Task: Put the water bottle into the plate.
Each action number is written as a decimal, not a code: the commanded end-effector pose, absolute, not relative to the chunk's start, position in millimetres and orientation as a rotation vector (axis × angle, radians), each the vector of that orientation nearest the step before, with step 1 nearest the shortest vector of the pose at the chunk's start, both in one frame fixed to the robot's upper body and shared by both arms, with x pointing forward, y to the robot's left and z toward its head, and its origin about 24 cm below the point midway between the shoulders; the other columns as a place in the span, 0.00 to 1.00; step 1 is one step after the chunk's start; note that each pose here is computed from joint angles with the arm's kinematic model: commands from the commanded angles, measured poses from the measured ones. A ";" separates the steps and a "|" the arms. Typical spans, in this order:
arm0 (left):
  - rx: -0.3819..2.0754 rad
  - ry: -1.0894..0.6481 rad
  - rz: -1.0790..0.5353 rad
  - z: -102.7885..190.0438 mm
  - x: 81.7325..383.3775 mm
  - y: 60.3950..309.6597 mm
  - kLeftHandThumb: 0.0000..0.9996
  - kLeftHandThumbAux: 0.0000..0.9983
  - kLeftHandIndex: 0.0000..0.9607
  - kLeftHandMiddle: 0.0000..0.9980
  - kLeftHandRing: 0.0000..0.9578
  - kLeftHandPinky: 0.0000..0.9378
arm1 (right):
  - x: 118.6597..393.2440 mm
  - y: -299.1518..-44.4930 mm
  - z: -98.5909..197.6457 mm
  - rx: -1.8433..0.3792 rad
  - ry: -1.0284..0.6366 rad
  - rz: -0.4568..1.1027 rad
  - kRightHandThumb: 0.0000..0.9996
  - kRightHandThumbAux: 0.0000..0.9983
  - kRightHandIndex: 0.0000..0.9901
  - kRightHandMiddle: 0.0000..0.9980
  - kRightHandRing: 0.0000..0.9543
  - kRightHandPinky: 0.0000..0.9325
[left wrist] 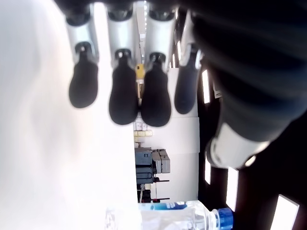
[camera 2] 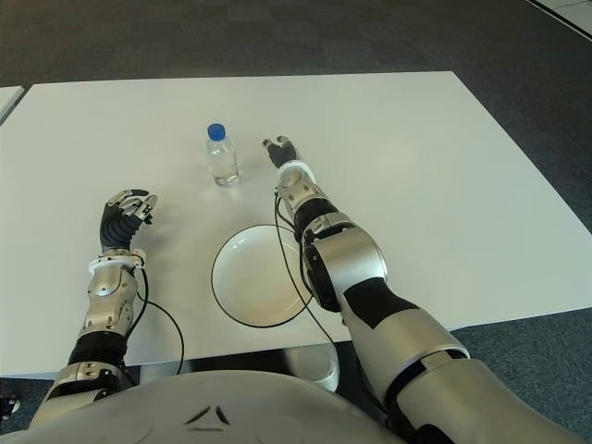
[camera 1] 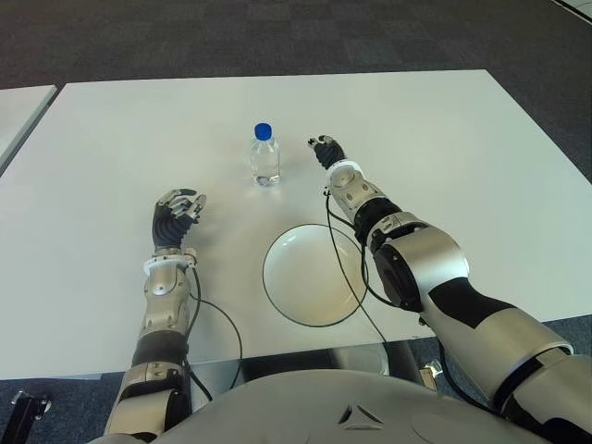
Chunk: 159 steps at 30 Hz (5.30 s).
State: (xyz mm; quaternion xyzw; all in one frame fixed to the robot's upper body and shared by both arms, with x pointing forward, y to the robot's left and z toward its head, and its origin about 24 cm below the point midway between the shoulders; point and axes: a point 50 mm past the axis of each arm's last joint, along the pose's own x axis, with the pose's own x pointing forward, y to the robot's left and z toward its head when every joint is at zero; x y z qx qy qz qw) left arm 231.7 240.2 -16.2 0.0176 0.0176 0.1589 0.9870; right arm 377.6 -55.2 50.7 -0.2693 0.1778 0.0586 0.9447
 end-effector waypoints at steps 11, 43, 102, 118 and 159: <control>0.032 0.031 0.314 -18.5 235.2 239.5 0.71 0.71 0.46 0.72 0.73 0.71 | 343.1 67.0 83.5 -0.464 0.237 0.406 0.59 0.16 0.00 0.00 0.00 0.00; 0.017 0.065 0.333 -22.4 240.4 233.7 0.71 0.71 0.46 0.72 0.73 0.72 | 337.7 80.7 99.5 -0.722 -0.116 0.481 0.58 0.11 0.00 0.00 0.00 0.00; -0.011 0.084 0.358 -18.3 237.3 222.2 0.71 0.71 0.46 0.70 0.71 0.69 | 379.9 18.1 159.8 -0.235 -0.276 0.066 0.58 0.41 0.00 0.00 0.00 0.02; 0.008 0.106 0.365 -18.8 237.8 223.8 0.71 0.71 0.46 0.71 0.71 0.70 | 368.3 45.2 139.6 -0.245 -0.134 0.198 0.57 0.15 0.00 0.00 0.00 0.00; 0.014 0.087 0.353 -19.7 234.7 226.3 0.71 0.71 0.46 0.71 0.72 0.70 | 350.1 41.7 72.9 -0.548 0.145 0.281 0.57 0.16 0.00 0.00 0.00 0.00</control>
